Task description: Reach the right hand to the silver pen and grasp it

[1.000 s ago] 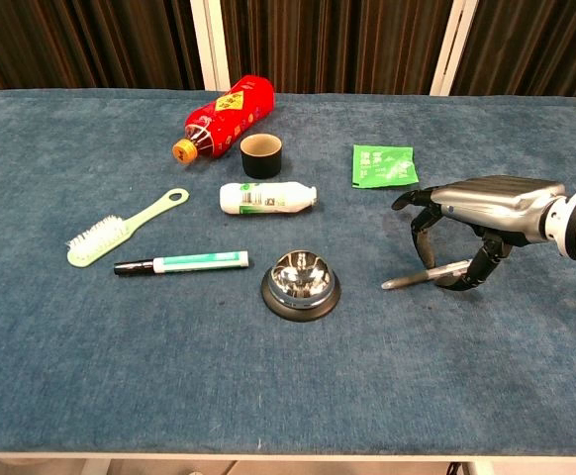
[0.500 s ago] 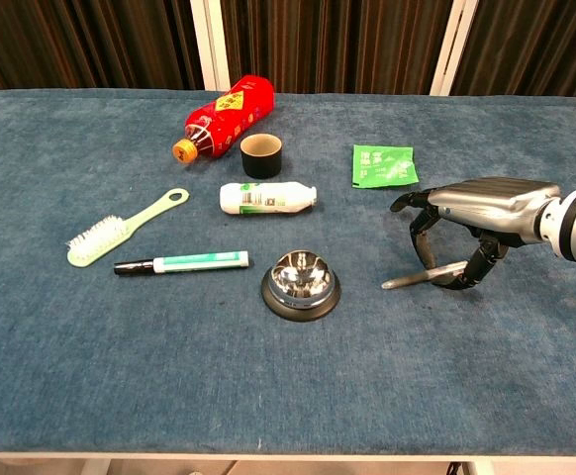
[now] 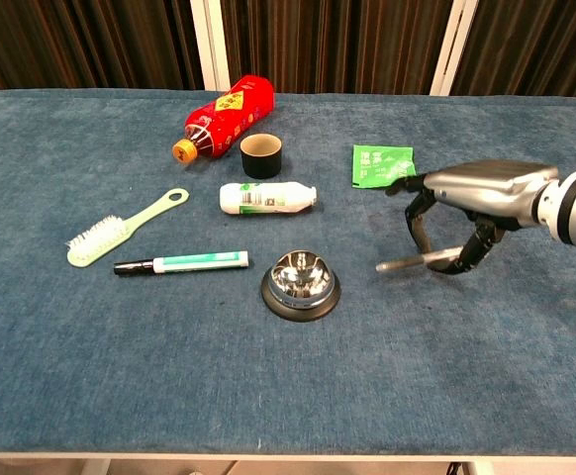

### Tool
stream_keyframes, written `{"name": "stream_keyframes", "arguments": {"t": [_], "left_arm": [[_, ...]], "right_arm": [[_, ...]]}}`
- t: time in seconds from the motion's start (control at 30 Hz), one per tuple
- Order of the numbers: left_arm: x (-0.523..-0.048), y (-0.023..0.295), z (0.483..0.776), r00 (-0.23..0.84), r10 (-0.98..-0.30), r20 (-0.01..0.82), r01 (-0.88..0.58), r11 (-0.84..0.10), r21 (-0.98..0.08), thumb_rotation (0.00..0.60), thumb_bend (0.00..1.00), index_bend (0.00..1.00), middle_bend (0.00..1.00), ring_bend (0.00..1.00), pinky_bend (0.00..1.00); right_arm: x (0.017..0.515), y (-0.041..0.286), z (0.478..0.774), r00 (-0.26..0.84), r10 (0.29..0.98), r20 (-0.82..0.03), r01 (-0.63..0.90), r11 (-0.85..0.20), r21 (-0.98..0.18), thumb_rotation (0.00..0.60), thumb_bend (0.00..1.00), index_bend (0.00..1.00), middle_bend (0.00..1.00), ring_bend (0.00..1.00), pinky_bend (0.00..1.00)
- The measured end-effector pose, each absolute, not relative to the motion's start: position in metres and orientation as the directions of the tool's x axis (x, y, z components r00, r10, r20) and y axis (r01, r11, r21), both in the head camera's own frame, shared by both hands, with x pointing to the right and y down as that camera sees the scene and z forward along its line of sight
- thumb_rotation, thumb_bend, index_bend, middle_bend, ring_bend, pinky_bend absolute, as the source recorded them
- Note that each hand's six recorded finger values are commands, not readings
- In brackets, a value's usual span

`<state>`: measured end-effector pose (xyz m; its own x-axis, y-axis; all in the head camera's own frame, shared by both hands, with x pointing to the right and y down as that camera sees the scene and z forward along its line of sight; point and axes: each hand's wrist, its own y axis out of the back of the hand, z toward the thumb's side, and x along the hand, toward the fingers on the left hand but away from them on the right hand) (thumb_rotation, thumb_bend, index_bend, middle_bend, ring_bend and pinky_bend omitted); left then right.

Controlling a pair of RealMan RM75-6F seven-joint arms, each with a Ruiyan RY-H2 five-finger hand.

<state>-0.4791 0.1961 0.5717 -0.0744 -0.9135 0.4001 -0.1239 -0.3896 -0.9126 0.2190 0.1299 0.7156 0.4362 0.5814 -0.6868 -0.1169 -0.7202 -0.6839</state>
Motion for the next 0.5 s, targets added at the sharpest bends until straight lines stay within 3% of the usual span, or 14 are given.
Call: {"name": "stream_keyframes", "arguments": {"t": [0.23, 0.5], "left_arm": [[-0.479, 0.196, 0.571, -0.075, -0.914, 0.398, -0.124, -0.387, -0.914, 0.6, 0.31, 0.14, 0.0, 0.04, 0.14], [-0.478, 0.195, 0.572, -0.066, -0.913, 0.402, -0.133, -0.391, -0.911, 0.6, 0.31, 0.14, 0.0, 0.04, 0.14]], "right_arm": [[0.205, 0.102, 0.677, 0.473, 0.64, -0.605, -0.078, -0.654, -0.752, 0.6, 0.68, 0.69, 0.12, 0.13, 0.12], [0.183, 0.049, 0.606, 0.499, 0.752, -0.43, 0.051, -0.522, -0.852, 0.6, 0.68, 0.7, 0.12, 0.17, 0.14]]}}
